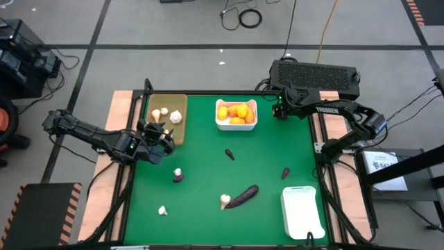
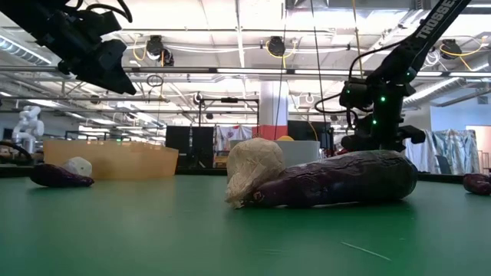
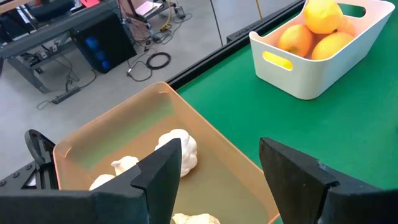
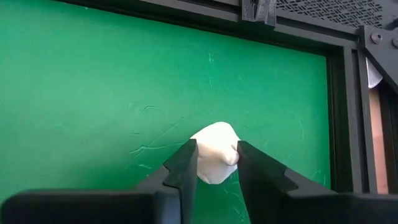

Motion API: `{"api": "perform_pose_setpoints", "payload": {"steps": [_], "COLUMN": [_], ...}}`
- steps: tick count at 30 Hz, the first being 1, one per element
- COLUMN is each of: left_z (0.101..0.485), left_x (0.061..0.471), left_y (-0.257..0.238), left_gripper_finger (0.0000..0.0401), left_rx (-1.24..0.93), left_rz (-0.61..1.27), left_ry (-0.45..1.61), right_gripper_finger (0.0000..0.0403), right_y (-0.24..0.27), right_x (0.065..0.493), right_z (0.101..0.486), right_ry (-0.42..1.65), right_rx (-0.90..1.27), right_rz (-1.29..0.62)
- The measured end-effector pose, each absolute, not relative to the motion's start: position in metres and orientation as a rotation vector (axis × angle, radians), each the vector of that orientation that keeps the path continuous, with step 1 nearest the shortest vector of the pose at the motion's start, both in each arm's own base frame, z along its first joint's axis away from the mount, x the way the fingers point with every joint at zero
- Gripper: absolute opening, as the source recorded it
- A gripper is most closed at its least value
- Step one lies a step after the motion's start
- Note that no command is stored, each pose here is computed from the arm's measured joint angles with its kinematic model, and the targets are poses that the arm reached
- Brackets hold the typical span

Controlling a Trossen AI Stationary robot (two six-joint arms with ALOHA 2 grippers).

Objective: Sort produce into baskets
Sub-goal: Put the garlic into the orange bin

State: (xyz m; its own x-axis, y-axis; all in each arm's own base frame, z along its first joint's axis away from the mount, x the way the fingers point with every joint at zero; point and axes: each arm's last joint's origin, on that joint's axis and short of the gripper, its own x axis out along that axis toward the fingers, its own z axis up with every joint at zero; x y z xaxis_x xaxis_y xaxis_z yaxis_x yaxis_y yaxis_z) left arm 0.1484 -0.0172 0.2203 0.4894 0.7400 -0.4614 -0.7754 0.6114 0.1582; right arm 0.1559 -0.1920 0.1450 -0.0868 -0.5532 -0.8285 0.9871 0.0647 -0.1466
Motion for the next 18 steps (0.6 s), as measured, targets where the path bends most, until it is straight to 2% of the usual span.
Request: {"api": "perform_pose_setpoints", "payload": {"steps": [11,18], "left_z": [0.220,0.220], "left_x": [0.148,0.148], "left_y": [-0.017,-0.017], "left_gripper_finger": [0.0224,0.0224], "left_rx": [-0.074,-0.059], "left_rz": [0.921,0.917], "left_ry": [0.524,0.531], "right_gripper_finger": [0.0009,0.0003], "right_y": [-0.192,-0.191], "right_x": [0.156,0.161], "right_z": [0.147,0.163], "right_ry": [0.965,1.075], "right_rx": [0.582,0.577], "right_rz": [-1.392,-1.350]}}
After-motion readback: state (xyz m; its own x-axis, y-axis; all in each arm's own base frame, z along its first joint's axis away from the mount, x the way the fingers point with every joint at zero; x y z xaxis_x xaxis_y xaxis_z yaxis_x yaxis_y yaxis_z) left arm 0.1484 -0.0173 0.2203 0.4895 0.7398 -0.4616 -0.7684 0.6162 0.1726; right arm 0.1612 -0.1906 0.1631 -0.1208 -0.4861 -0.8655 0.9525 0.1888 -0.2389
